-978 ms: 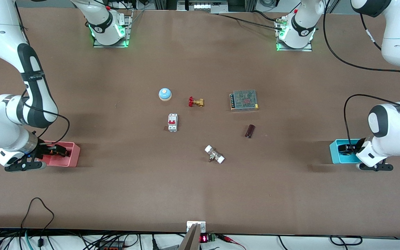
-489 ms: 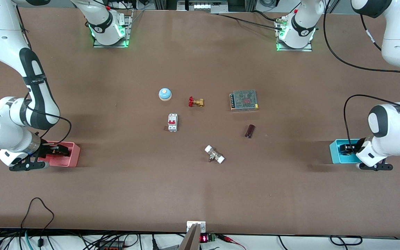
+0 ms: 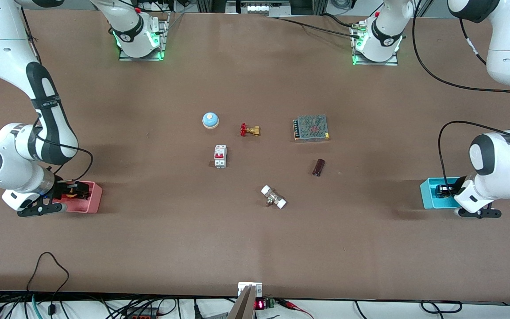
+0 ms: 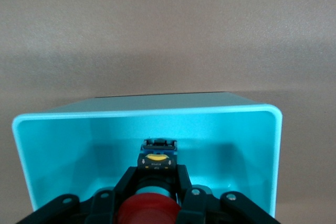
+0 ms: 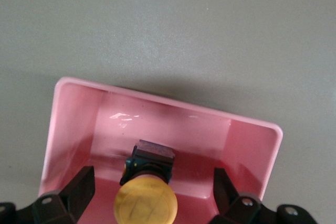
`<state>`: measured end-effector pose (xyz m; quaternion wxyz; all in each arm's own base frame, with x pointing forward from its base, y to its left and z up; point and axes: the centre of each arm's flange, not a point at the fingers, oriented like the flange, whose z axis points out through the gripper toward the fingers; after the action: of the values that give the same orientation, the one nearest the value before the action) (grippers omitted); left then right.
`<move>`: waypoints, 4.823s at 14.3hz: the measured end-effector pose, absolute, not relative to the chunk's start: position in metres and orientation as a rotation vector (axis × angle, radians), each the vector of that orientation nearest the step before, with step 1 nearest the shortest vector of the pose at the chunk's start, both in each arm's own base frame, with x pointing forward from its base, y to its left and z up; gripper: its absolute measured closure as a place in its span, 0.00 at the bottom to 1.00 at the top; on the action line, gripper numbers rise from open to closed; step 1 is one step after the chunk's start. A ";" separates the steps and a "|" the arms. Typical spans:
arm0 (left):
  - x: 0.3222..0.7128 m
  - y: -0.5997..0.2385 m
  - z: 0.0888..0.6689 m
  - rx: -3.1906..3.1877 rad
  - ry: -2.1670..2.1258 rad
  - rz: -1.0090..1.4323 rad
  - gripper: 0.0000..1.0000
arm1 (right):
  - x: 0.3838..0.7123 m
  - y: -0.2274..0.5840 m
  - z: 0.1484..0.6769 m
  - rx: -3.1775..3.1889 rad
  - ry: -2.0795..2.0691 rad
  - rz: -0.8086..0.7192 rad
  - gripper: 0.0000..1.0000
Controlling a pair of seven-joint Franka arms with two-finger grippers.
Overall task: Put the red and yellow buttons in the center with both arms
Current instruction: 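Lift the red button with the left gripper while the right gripper lifts the yellow button, then set the red button beside the capacitor while the right gripper carries the yellow button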
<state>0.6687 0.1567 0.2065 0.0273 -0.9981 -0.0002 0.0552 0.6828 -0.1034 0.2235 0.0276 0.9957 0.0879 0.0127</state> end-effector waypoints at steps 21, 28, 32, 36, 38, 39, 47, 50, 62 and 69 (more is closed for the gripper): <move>0.631 -0.131 0.309 -3.024 -0.135 0.362 0.64 | 0.683 -0.099 0.233 3.076 0.350 0.007 0.55; 0.591 -0.174 0.226 -3.068 -0.220 0.240 0.64 | 0.682 -0.102 0.237 3.076 0.358 -0.003 0.64; 0.579 -0.199 0.217 -3.064 -0.304 0.214 0.64 | 0.685 -0.102 0.272 3.056 0.457 0.020 0.64; 0.566 -0.211 0.206 -3.057 -0.320 0.223 0.64 | 0.671 -0.067 0.383 3.068 0.510 -0.015 0.64; 0.566 -0.210 0.205 -3.055 -0.322 0.226 0.64 | 0.653 -0.018 0.430 3.098 0.423 -0.065 0.64; 0.565 -0.210 0.205 -3.054 -0.323 0.228 0.64 | 0.646 0.011 0.440 3.107 0.374 -0.088 0.64; 0.563 -0.207 0.201 -3.050 -0.323 0.238 0.22 | 0.611 0.147 0.337 3.136 0.253 -0.097 0.64; 0.567 -0.205 0.214 -3.058 -0.291 0.220 0.00 | 0.602 0.165 0.291 3.139 0.285 -0.135 0.64; 0.610 -0.115 0.370 -3.049 0.216 0.233 0.00 | 0.602 0.177 0.234 3.155 0.303 -0.155 0.64; 0.627 -0.078 0.529 -3.057 0.146 0.219 0.00 | 0.600 0.176 0.224 3.154 0.302 -0.179 0.64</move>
<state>0.6267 -0.0779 0.5287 0.0365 -0.9957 0.0474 0.0714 0.5999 0.1764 0.2243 -0.0159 0.9937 0.0952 -0.0562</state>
